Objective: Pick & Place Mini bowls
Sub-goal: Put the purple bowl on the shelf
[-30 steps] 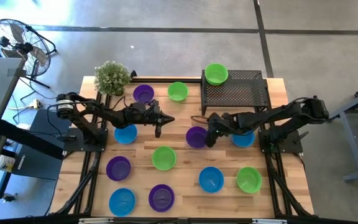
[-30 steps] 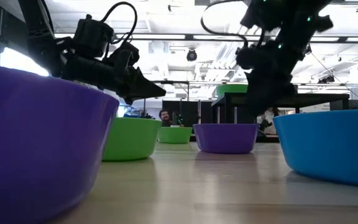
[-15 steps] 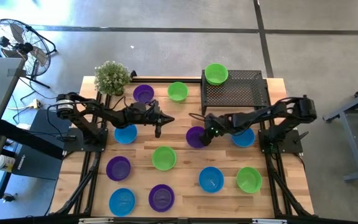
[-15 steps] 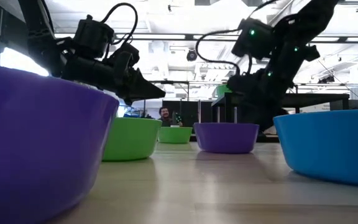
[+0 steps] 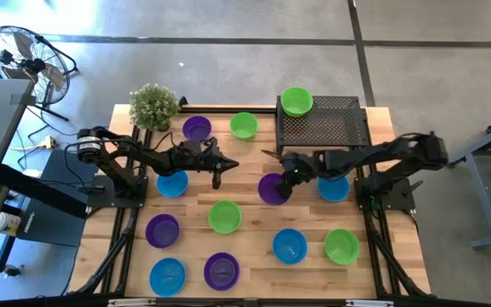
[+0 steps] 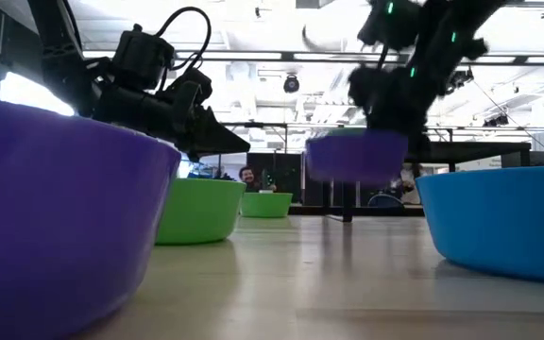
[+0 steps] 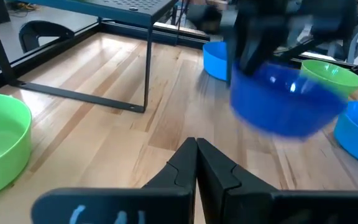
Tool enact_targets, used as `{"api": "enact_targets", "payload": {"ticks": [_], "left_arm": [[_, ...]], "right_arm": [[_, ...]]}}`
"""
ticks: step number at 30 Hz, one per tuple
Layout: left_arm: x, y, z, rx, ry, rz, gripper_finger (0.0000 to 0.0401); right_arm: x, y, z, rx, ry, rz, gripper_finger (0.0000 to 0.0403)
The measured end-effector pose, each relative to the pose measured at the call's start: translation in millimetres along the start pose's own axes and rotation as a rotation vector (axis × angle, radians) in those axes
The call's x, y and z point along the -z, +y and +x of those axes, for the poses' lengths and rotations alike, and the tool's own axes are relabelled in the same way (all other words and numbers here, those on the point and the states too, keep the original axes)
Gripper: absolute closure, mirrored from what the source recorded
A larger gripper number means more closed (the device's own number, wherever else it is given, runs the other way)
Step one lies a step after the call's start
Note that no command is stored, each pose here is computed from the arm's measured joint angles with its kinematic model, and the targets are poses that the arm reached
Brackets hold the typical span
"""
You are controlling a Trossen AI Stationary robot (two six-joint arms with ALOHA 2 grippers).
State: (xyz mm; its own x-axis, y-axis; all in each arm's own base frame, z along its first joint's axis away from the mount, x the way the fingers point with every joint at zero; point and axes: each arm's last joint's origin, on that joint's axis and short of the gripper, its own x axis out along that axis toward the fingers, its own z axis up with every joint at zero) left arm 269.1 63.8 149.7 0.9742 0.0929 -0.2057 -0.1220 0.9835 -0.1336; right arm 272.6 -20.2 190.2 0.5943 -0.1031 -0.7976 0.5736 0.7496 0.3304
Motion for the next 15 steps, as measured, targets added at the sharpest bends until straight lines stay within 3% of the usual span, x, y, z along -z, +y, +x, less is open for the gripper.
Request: {"api": "enact_targets", "payload": {"ticks": [5, 8, 12, 15], "left_arm": [[0.0, 0.0, 0.0, 0.0, 0.0, 0.004, 0.04], [0.0, 0.0, 0.0, -0.001, 0.0, 0.004, 0.04], [0.0, 0.0, 0.0, -0.001, 0.0, 0.004, 0.04], [0.0, 0.0, 0.0, -0.001, 0.0, 0.004, 0.04]], "right_arm": [[-27.9, 4.9, -66.3, 0.077, -0.064, -0.05, 0.0397], [-45.9, -4.1, -111.1, 0.206, -0.108, -0.055, 0.0395], [-63.2, -35.9, -156.5, 0.455, -0.139, -0.028, 0.04], [-75.1, -72.7, -173.6, 0.549, -0.146, 0.049, 0.0399]]}}
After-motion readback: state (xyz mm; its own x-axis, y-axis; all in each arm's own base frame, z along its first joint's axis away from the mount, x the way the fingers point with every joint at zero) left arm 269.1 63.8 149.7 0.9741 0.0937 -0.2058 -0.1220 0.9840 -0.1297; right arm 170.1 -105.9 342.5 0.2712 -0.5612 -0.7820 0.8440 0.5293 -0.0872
